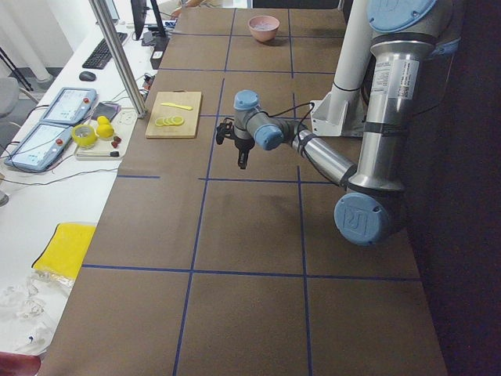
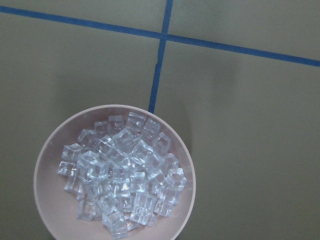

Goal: Put ice and strawberries in cup
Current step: 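Carry the strawberry with the left gripper over the light-blue cup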

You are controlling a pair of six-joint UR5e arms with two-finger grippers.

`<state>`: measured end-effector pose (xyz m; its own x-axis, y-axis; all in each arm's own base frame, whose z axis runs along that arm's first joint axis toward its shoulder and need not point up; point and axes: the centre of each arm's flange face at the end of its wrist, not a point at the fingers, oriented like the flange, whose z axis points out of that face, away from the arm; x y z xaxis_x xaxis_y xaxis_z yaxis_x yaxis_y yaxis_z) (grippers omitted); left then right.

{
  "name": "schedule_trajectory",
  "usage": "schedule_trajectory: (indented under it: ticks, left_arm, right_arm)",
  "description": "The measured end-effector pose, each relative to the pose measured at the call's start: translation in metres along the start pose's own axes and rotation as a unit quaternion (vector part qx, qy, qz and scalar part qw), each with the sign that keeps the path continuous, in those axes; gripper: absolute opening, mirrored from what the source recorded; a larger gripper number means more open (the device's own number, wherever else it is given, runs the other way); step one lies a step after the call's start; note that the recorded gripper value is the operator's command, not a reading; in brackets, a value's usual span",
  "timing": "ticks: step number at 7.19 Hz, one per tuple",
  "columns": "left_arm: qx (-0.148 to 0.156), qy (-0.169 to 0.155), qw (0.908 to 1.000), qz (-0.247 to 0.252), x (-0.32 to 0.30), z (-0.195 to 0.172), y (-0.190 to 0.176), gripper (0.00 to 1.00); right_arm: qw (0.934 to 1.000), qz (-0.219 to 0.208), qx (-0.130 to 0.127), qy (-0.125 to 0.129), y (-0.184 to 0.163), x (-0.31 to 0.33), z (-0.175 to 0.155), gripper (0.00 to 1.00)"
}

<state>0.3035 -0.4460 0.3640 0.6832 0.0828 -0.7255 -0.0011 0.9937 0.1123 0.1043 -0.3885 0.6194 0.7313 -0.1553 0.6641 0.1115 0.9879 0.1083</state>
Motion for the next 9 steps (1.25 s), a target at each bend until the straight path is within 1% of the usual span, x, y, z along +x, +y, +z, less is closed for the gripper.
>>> schedule_trajectory:
  ticks: [1, 3, 4, 6, 7, 8, 9]
  left_arm:
    - [-0.004, 0.004, 0.9996, -0.028, 0.047, -0.015, -0.011, 0.00]
    - [-0.027, 0.013, 0.9957, -0.088, 0.148, -0.026, -0.004, 0.00]
    - [-0.028, 0.018, 0.9927, -0.116, 0.197, -0.025, 0.001, 0.00]
    - [-0.017, 0.011, 0.9871, -0.159, 0.289, -0.007, -0.003, 0.02]
    - [-0.013, 0.001, 0.9845, -0.175, 0.331, 0.007, -0.010, 0.04]
    - [-0.010, -0.010, 0.9829, -0.184, 0.364, 0.020, -0.014, 0.06]
    - [-0.009, -0.015, 0.9820, -0.188, 0.382, 0.030, -0.017, 0.09]
  right_arm:
    - [1.0000, -0.001, 0.001, 0.000, 0.000, -0.001, -0.001, 1.00]
    - [1.0000, -0.002, 0.003, 0.001, 0.000, -0.003, -0.003, 1.00]
    - [1.0000, -0.002, 0.004, 0.001, -0.001, -0.004, -0.004, 1.00]
    - [1.0000, -0.003, 0.005, 0.001, -0.001, -0.005, -0.005, 1.00]
    - [1.0000, -0.003, 0.005, 0.002, -0.001, -0.005, -0.006, 1.00]
    - [1.0000, -0.003, 0.005, 0.002, -0.001, -0.005, -0.006, 1.00]
    - [1.0000, -0.004, 0.005, 0.002, -0.001, -0.005, -0.006, 1.00]
